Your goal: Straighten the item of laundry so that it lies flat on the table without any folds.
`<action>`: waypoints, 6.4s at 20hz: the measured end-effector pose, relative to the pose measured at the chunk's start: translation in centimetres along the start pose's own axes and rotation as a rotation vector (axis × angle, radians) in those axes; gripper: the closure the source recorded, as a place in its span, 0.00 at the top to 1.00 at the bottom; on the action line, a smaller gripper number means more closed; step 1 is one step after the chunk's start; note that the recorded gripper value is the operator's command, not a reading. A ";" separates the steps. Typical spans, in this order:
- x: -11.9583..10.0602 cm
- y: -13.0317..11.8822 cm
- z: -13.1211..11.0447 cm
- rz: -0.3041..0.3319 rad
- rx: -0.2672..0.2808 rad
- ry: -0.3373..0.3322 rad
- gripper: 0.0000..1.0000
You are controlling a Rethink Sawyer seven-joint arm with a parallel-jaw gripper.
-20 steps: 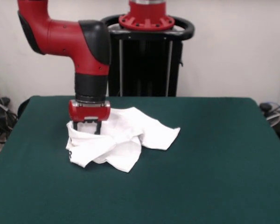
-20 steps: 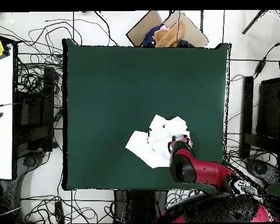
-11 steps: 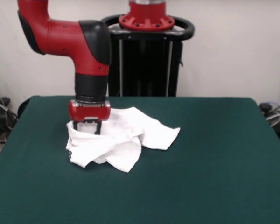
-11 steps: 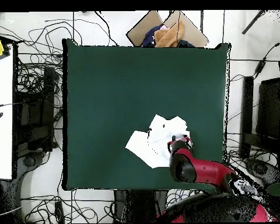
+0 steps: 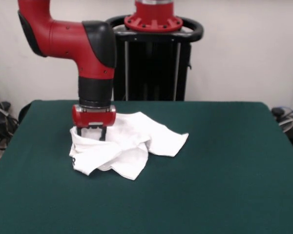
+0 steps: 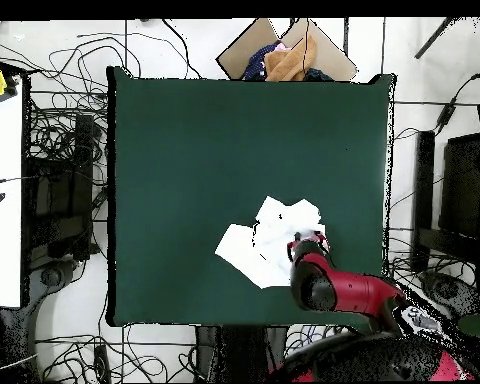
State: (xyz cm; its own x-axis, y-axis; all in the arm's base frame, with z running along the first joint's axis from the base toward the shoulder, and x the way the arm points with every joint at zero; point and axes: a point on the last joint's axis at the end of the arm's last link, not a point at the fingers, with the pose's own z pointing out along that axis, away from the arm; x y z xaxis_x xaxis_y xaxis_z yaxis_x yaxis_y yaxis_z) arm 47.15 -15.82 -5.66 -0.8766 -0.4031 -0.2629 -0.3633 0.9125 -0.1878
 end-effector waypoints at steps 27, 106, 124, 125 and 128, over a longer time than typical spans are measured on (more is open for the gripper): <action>-8.9 8.8 -3.0 0.122 -0.123 0.105 1.00; -6.7 2.8 -12.0 0.338 -0.144 0.282 0.00; -10.9 -2.7 -20.8 0.533 -0.327 0.300 0.00; -11.1 -3.0 -20.6 0.529 -0.335 0.304 0.00; -12.2 -5.3 -18.8 0.481 -0.377 0.336 0.00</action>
State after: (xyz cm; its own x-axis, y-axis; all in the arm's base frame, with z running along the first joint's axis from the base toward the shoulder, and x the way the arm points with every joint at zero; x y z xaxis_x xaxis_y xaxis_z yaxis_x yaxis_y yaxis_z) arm 53.86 -14.39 16.34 -0.9957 0.0398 0.0839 0.0585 0.9706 0.2333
